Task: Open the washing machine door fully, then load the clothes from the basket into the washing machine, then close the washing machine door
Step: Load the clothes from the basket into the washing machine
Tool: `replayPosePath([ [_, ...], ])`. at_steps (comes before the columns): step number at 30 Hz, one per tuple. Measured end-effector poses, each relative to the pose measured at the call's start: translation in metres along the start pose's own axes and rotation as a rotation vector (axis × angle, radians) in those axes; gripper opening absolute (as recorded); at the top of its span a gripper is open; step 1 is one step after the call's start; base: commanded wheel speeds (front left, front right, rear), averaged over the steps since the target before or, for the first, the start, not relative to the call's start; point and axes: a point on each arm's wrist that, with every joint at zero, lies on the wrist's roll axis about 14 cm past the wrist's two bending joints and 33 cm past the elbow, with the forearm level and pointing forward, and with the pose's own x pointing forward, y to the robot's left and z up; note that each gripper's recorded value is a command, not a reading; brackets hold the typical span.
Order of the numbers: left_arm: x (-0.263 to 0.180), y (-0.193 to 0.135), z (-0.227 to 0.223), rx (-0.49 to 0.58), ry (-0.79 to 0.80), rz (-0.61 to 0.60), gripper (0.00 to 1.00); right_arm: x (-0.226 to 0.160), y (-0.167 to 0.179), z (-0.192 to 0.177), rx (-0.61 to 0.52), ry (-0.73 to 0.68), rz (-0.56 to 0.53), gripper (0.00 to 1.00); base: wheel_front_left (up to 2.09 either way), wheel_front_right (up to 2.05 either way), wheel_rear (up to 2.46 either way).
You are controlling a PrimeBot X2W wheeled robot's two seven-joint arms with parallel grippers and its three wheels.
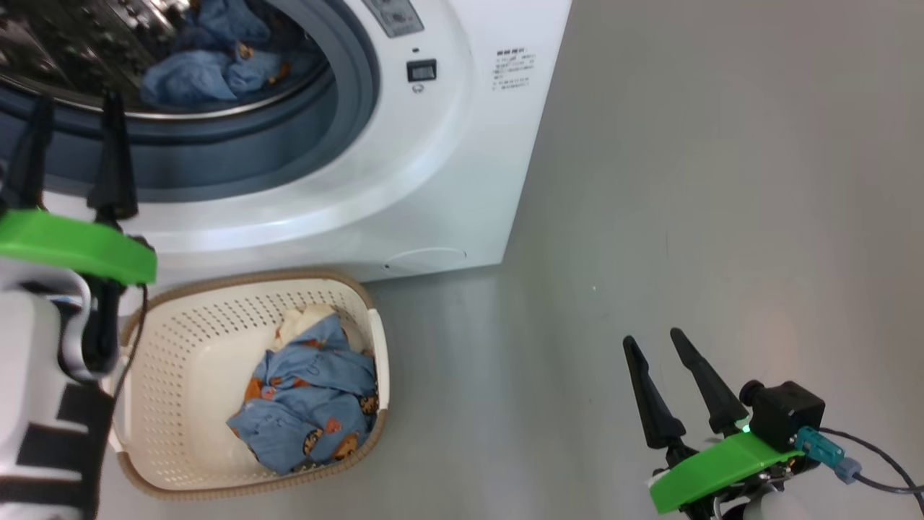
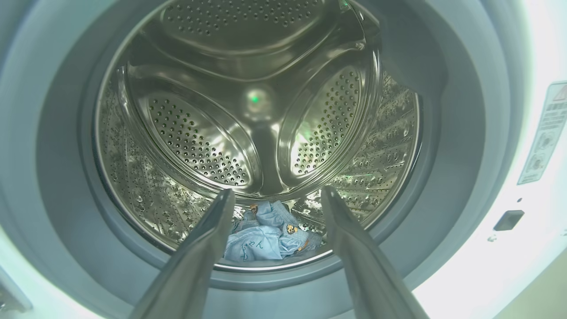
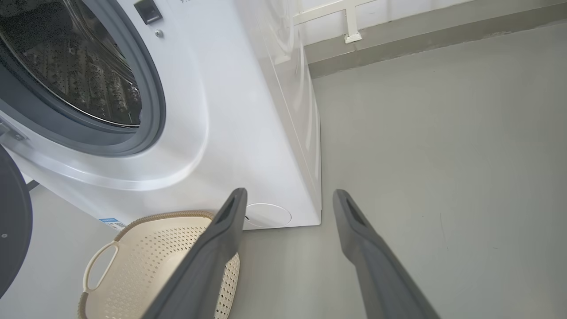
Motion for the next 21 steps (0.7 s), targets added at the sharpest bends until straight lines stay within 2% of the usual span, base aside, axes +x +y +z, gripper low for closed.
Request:
replayPosePath([
  [7, -0.036, 0.006, 0.021, 0.0, -0.048, 0.054, 1.0, -0.012, 0.009, 0.011, 0.0, -0.031, 0.019, 1.0, 0.0, 0.0, 0.0],
  [21, -0.093, 0.017, 0.028, 0.021, -0.06, 0.123, 1.0, -0.021, 0.023, 0.026, -0.002, -0.075, 0.056, 1.0, 0.0, 0.0, 0.0],
])
